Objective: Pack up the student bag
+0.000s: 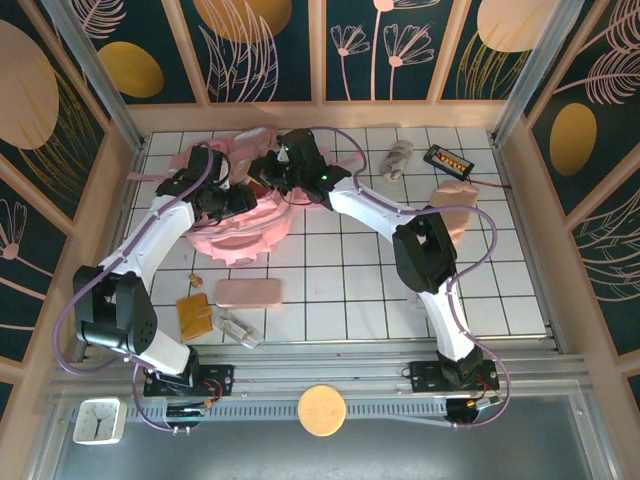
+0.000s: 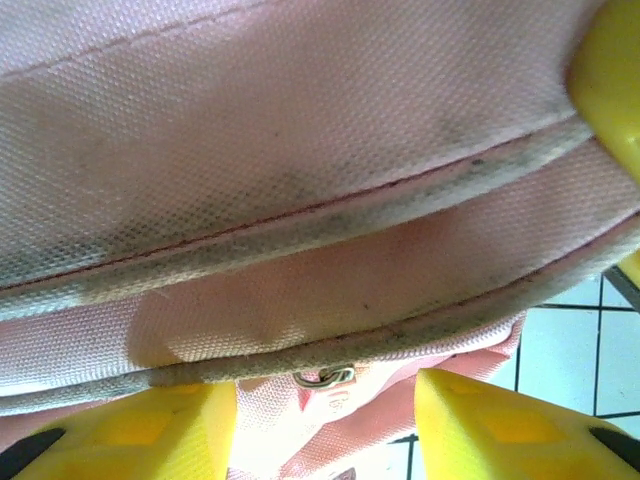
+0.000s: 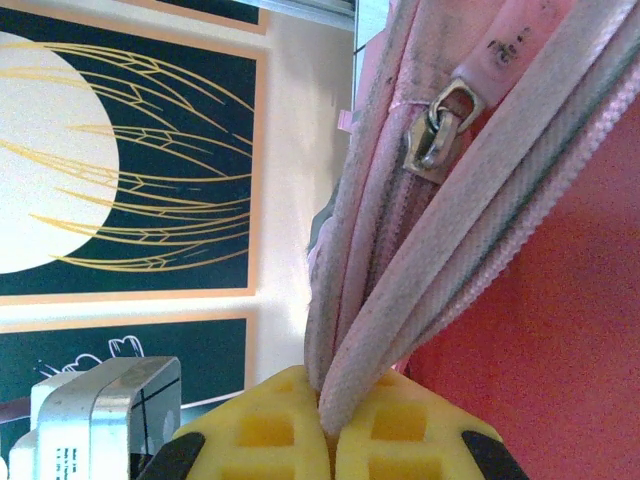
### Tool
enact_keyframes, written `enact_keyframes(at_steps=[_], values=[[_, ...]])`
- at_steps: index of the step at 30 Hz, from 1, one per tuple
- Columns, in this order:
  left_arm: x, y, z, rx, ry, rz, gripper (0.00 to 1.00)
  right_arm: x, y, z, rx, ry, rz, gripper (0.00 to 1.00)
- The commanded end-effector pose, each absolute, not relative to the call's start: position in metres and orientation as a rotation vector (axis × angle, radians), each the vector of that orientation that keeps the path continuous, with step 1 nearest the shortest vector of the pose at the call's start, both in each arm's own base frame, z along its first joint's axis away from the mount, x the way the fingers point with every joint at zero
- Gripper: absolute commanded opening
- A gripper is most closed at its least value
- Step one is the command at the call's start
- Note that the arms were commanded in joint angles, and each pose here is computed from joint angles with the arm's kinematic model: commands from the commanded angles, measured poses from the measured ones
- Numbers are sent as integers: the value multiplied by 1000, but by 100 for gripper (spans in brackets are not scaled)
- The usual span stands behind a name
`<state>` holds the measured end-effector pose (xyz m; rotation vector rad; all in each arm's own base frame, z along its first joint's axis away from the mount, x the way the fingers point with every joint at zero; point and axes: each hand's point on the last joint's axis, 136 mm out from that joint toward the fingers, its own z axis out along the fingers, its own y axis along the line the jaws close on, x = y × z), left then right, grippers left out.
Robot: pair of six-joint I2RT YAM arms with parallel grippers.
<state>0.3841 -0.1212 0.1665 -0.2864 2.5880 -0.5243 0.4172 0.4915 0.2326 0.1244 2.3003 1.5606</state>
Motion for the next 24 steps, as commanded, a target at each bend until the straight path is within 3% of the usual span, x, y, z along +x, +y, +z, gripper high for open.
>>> enact_keyframes(at_steps=[1, 4, 8, 12, 24], values=[[394, -124, 167, -256, 2564, -529, 45, 394, 504, 343, -82, 2022, 1793, 0], [396, -122, 162, -279, 2556, -522, 36, 395, 508, 343, -83, 2021, 1798, 0], [396, -120, 156, -288, 2555, -502, 10, 395, 512, 344, -84, 2020, 1802, 0], [393, -118, 152, -290, 2562, -494, 0, 396, 514, 341, -76, 2025, 1802, 0], [369, -91, 156, -244, 2596, -316, 0, 414, 492, 318, -57, 2090, 1628, 0]])
